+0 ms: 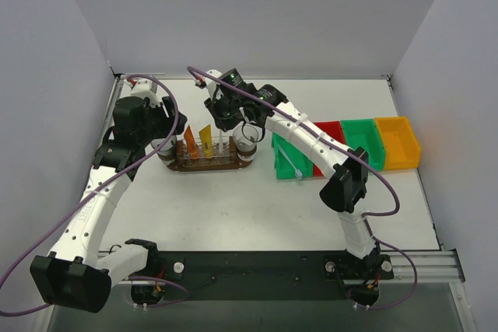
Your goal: Prepare toiletry sets of a toothbrush and toothpaste on the tray
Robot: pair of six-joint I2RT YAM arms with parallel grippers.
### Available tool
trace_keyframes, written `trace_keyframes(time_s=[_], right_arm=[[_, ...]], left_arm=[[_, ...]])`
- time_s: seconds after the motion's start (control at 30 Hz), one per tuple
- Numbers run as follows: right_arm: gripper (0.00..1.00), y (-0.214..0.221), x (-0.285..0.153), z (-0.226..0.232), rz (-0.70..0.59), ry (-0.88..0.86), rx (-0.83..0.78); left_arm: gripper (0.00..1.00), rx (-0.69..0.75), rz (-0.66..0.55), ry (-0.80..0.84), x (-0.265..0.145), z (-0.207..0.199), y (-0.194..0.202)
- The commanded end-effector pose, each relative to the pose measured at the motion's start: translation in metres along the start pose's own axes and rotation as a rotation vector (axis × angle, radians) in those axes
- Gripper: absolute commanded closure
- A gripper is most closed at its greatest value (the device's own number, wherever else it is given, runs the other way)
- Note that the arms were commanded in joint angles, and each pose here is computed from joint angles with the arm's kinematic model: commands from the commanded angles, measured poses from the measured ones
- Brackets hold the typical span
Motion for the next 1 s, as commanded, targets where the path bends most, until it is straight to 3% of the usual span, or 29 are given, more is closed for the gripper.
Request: trace_keyframes(time_s=[0.0,0.97], right_arm=[[1.0,-0.009,-0.002,0.008,-0.021,-0.019,-0.016],[1.0,0.01,0.018,0.003,0.002,0.039,-0.067]], left_arm=[[0.35,0.015,-0.048,-0.013,-0.006,0.002,-0.016],[0.35,0.016,-0.046,-0.019,-0.007,0.003,-0.015]])
Point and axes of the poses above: each gripper's point midway between its finger pads, its own x axis out along the fingers, its own z axis along the line the jaws close on, y = z × x, the point moved 1 cm from there along -x, back along the fingers, and after that the axes turned 8 degrees about x, right-handed, at the moved point
